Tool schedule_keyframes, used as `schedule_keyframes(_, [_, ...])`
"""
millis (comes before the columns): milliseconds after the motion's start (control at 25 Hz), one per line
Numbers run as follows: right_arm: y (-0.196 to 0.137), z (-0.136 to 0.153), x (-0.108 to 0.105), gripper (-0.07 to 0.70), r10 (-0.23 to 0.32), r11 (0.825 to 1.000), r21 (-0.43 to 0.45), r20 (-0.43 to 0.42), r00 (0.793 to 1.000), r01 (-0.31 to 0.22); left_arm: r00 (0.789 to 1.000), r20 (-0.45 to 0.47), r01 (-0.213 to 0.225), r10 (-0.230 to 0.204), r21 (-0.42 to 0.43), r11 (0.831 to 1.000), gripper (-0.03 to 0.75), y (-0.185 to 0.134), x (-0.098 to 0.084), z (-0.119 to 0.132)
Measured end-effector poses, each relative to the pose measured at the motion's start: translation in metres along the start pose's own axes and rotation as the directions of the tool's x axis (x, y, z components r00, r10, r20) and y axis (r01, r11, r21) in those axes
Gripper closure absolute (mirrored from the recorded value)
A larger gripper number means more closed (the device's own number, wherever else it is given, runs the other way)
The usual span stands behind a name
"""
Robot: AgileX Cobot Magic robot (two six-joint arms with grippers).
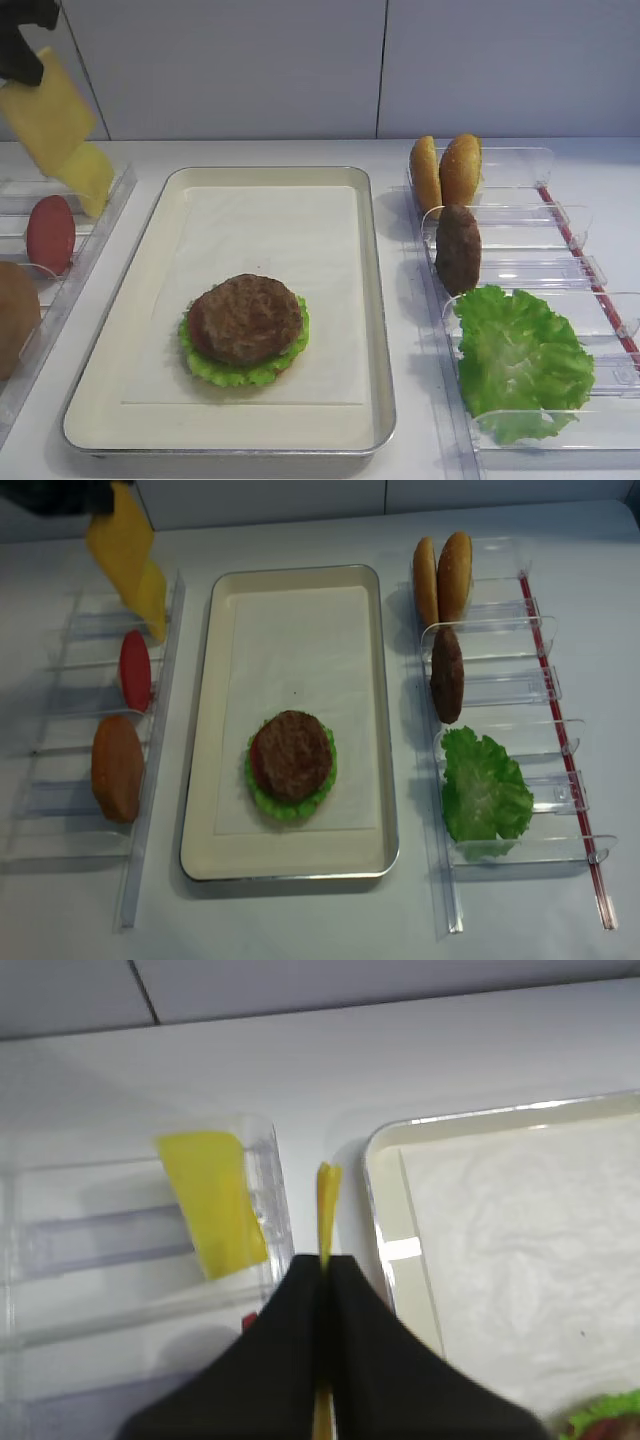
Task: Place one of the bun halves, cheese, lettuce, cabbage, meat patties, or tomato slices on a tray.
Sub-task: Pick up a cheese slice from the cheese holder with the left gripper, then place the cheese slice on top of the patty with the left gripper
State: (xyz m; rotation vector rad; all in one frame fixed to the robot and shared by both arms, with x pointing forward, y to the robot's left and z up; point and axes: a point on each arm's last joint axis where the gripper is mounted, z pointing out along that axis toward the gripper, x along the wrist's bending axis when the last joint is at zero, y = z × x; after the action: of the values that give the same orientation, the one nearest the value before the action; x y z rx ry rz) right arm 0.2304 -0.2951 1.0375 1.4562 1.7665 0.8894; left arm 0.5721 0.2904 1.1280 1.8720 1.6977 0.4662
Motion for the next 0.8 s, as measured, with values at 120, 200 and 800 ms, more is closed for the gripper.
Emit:
schedule_keyframes(120, [0.000,0.000,0.000,0.225,0.000,1.000,0.000,0.000,1.000,0.000,1.000,0.013,0.025,-0.025,-0.002,1.000,0.703,-0.031,-0.005,-0.011])
schedule_keyframes(200, [0.000,0.000,0.000,0.225,0.000,1.000,0.000,0.000,1.000,0.000,0.999,0.026,0.048,-0.048,-0.023,0.999,0.703,-0.051,-0.009,-0.019])
schedule_keyframes(800, [0.000,0.000,0.000,0.225,0.000,1.000,0.000,0.000,1.000,0.000,0.768,0.591,0.309,-0.249,-0.001,0.951,0.703,-0.157,-0.067,-0.053])
